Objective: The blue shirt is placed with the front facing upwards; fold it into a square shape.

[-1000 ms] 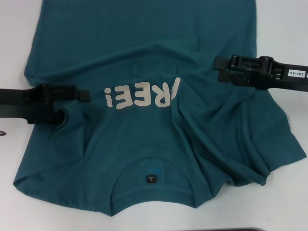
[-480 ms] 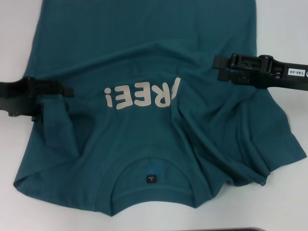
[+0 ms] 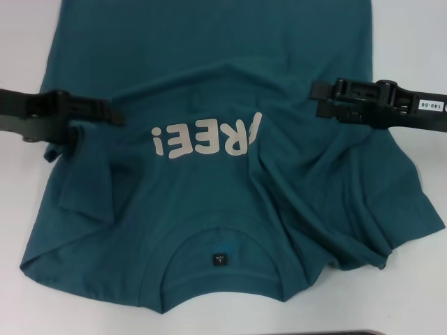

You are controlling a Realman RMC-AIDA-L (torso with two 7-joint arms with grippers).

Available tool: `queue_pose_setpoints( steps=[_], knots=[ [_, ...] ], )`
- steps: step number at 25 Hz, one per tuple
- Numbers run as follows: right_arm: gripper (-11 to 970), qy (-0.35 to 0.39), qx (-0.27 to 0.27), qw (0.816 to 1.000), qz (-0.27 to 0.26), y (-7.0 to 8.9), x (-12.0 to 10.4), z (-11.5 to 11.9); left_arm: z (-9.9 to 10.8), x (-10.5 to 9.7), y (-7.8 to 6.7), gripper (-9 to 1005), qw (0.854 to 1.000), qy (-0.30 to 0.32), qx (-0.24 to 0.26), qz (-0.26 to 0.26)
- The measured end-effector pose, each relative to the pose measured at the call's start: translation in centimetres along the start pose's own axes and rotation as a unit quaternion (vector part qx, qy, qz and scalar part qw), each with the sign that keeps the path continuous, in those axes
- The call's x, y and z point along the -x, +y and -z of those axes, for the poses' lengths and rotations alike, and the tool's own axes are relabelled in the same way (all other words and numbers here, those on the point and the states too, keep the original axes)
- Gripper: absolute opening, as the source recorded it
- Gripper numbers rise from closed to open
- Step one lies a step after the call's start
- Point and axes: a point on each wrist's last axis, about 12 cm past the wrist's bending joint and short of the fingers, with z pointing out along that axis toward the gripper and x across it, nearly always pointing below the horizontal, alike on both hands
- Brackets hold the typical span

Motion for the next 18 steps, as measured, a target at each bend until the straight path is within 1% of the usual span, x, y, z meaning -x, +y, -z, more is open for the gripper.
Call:
queue_pose_setpoints(
  steps=[4, 11, 14, 18],
  knots=[
    [885, -0.001, -0.001, 1.0, -0.001, 0.0, 0.0, 0.0, -1.5, -0.1, -0.9, 843, 0.999, 0.032, 0.0, -0.018],
    [885, 0.0, -0.001, 1.0, 0.0, 0.0, 0.0, 0.0, -3.1, 0.2, -2.1, 842, 0.998, 0.047, -0.004, -0.034],
    [885, 0.0, -0.001, 1.0, 0.0, 0.0, 0.0, 0.0, -3.6, 0.2, -2.2, 842, 0.998, 0.047, 0.002, -0.036],
    [885, -0.001, -0.001, 1.0, 0.0, 0.0, 0.0, 0.0, -4.4, 0.2, -1.7, 842, 0.997, 0.057, 0.03, -0.03]
  ],
)
